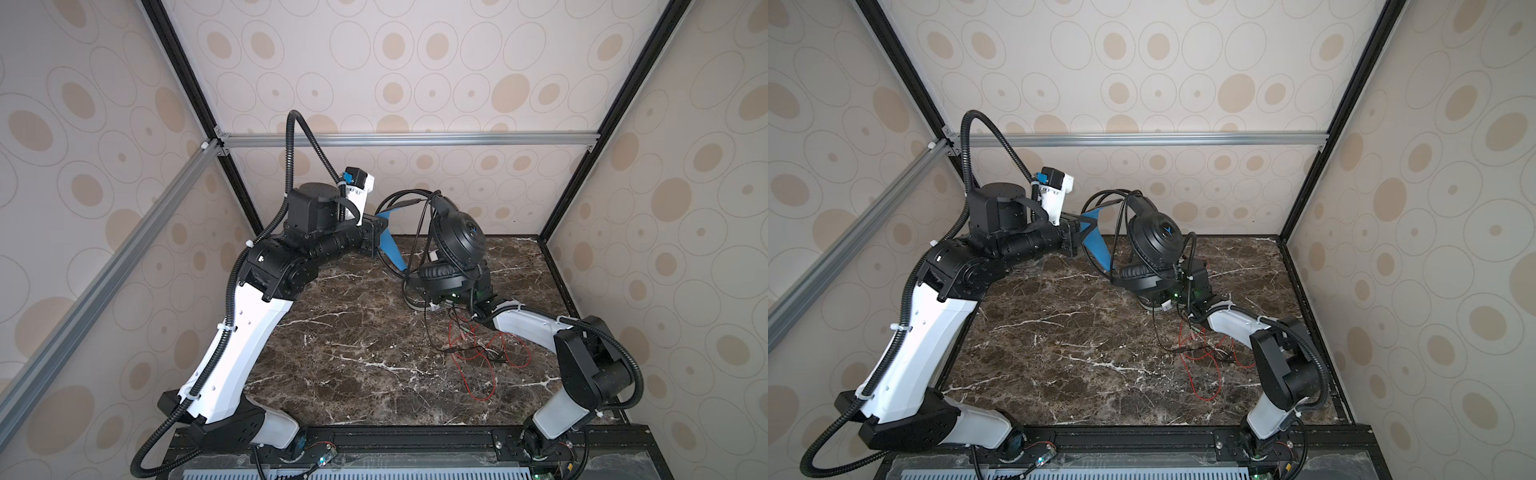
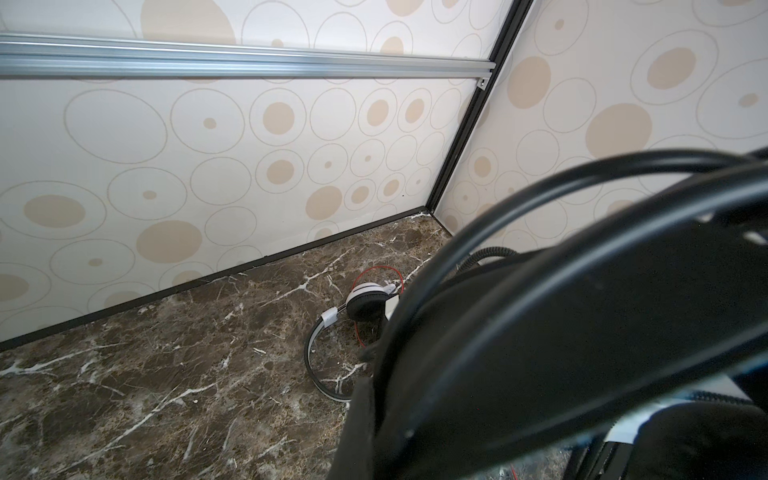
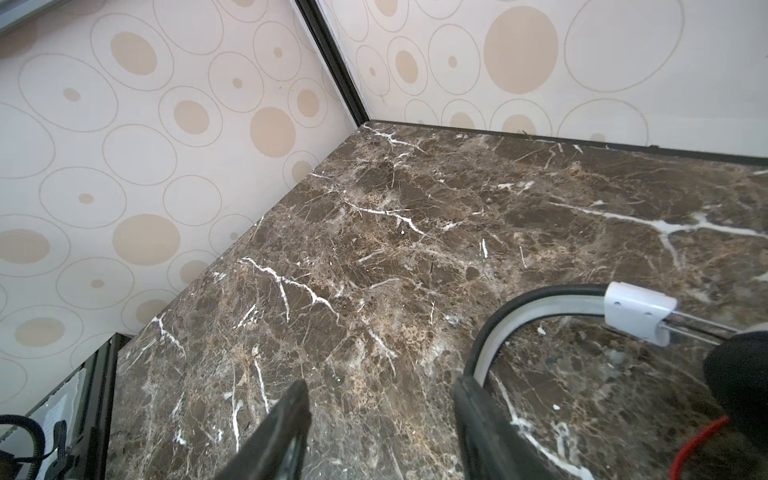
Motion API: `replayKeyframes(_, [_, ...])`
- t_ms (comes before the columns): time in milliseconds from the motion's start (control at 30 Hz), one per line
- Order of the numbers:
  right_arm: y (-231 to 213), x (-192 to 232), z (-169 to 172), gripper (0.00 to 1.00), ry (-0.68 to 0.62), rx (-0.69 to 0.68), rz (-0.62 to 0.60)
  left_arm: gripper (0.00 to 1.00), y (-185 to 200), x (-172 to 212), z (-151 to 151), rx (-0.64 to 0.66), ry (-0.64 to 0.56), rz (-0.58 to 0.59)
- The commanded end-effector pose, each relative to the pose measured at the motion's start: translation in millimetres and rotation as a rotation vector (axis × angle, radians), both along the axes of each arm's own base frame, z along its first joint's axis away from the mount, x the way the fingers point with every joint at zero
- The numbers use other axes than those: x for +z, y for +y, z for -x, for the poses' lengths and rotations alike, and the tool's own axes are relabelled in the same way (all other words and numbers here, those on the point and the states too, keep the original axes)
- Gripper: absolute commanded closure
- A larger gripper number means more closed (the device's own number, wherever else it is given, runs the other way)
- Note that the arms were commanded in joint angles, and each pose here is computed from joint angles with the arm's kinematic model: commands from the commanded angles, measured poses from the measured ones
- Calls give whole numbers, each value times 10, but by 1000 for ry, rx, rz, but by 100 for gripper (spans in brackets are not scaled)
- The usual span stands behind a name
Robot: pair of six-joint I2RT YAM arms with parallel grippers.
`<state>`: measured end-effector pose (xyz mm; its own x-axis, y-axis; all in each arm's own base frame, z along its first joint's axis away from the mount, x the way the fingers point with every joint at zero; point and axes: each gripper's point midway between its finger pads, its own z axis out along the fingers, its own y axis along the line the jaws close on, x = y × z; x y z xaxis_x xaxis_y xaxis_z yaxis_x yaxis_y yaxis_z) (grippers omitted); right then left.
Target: Wrap the headphones
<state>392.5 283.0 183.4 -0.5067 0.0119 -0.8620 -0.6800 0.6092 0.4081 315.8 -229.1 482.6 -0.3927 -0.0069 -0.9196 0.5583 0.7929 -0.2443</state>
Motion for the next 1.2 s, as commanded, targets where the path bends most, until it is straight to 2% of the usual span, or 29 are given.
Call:
replayKeyframes(0, [31, -100, -7, 50, 36, -8, -56, 100, 36, 410, 33, 19, -81, 130])
replayKeyframes(167, [34, -232, 42, 71, 72, -10, -24, 100, 108, 315, -34, 73, -52, 119])
replayKeyframes(300, [10, -286, 182, 89, 89, -1, 9, 100, 168, 324, -107, 124, -52, 156])
replayKeyframes(400, [24, -363, 332, 98, 108, 6, 63, 100, 257, 359, -207, 186, -52, 194])
replayKeyframes(533, [68, -495, 572, 100, 114, 20, 203, 100, 398, 394, -356, 269, -39, 248])
replayKeyframes(800, [113, -603, 973, 100, 101, 38, 358, 100, 677, 259, -667, 425, 22, 320])
replayKeyframes(1167, [299, -572, 1454, 100, 10, 145, 548, 100, 975, 80, -939, 549, 12, 324])
